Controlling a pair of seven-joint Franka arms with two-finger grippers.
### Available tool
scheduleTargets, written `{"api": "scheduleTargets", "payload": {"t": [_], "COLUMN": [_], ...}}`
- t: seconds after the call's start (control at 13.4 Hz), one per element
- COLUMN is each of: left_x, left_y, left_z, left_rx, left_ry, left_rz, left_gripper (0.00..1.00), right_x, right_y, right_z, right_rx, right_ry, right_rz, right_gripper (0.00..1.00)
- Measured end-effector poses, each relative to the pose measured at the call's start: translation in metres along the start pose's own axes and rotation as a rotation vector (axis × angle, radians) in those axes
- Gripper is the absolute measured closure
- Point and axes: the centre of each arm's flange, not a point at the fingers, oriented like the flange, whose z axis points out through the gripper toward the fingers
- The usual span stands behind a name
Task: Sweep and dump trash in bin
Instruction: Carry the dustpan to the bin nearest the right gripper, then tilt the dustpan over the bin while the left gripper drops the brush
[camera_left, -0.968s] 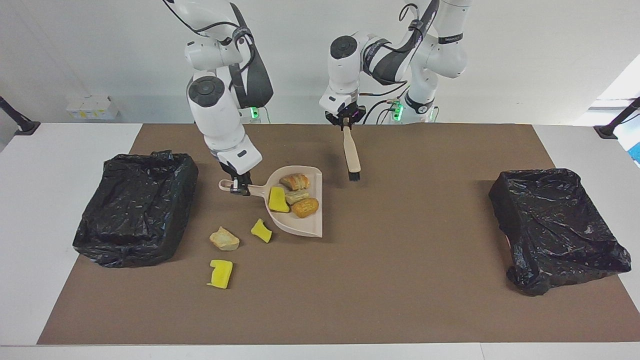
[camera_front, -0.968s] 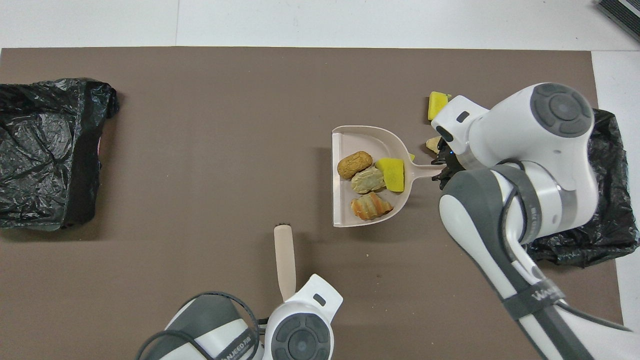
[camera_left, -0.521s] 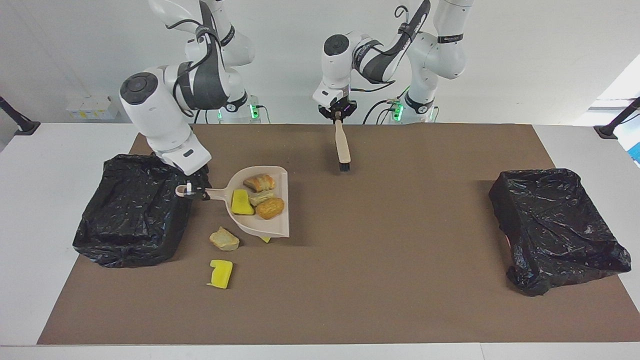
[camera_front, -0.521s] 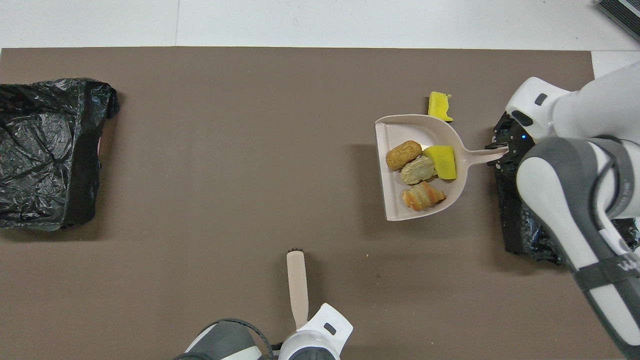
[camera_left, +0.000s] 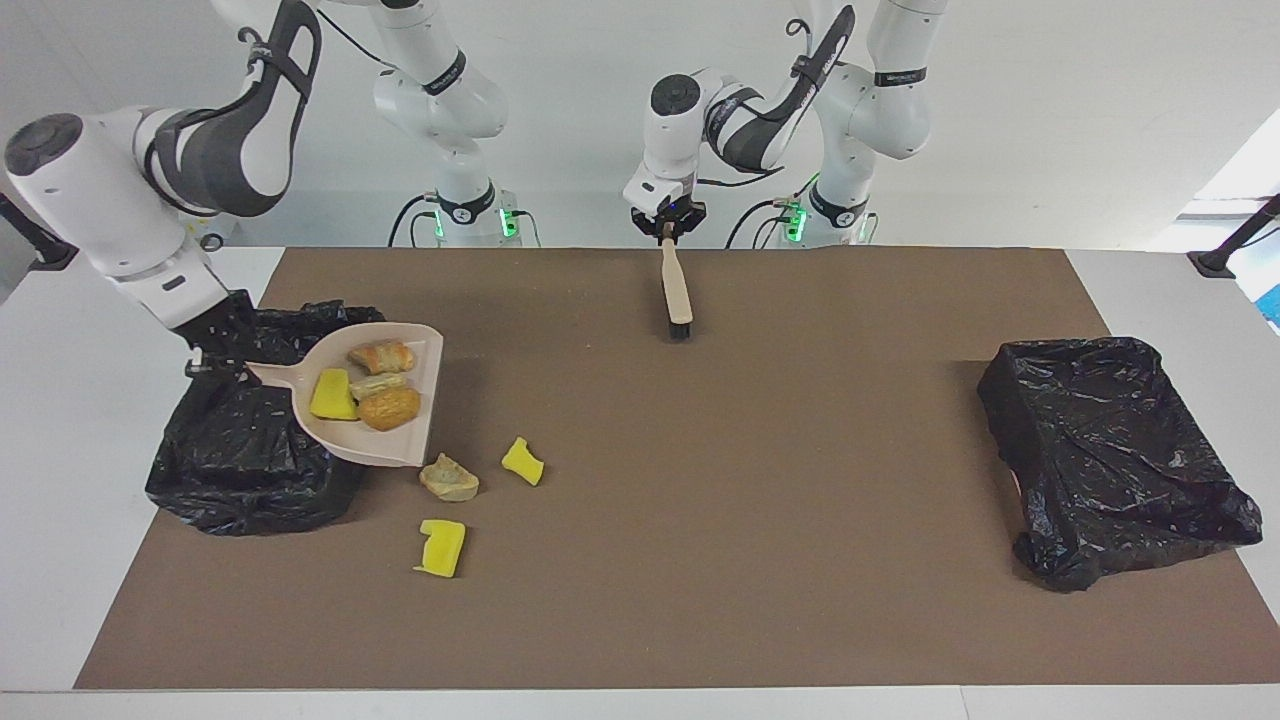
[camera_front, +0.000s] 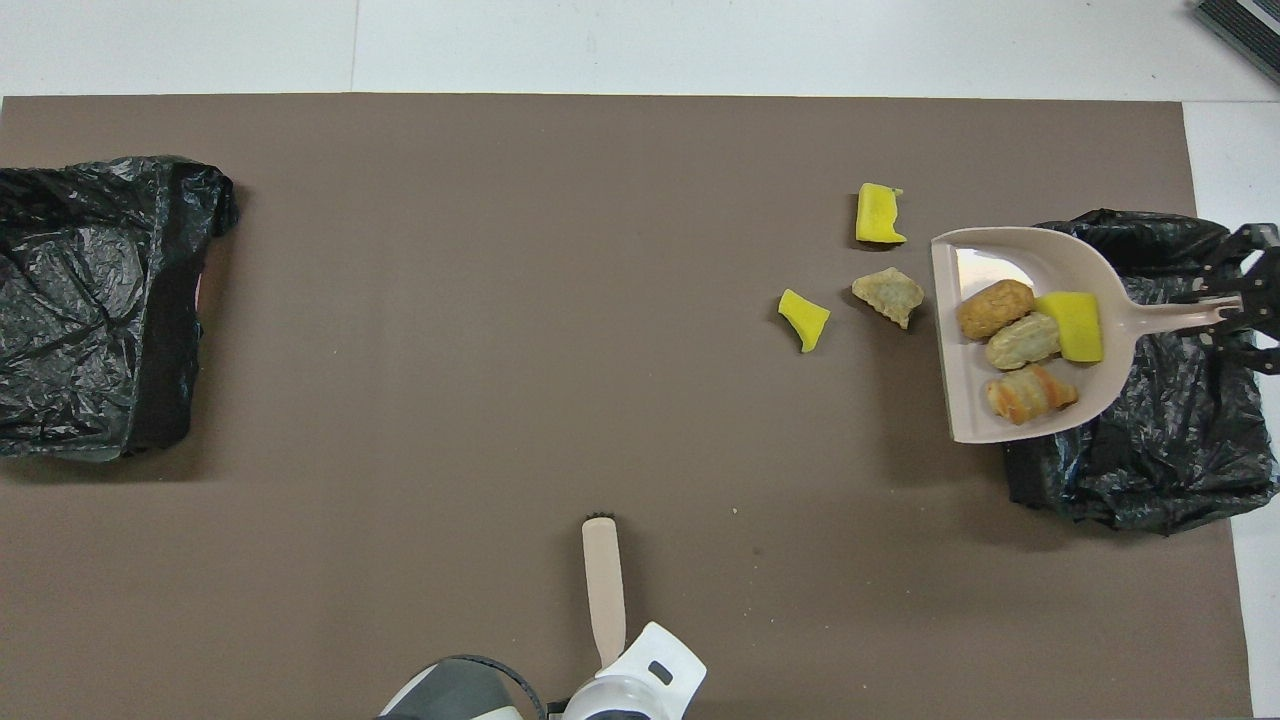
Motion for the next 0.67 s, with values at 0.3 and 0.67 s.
{"api": "scheduleTargets", "payload": {"t": [0.3,0.67], "left_x": [0.000,0.003], "left_y": [-0.001,-0.001], "left_z": [0.003,0.004], "left_rx": [-0.008,-0.026], "left_ry": [-0.003,-0.027], "left_rz": [-0.007,0.005], "left_gripper": [0.74,0.74], "right_x": [-0.051,-0.056], "right_y": [-0.015,-0.021], "right_z": [-0.030,-0.050], "right_rx": [-0.009,0.063], "right_ry": [-0.099,-0.385], "right_rz": [0.032,0.097], "right_gripper": [0.69,0.69]}}
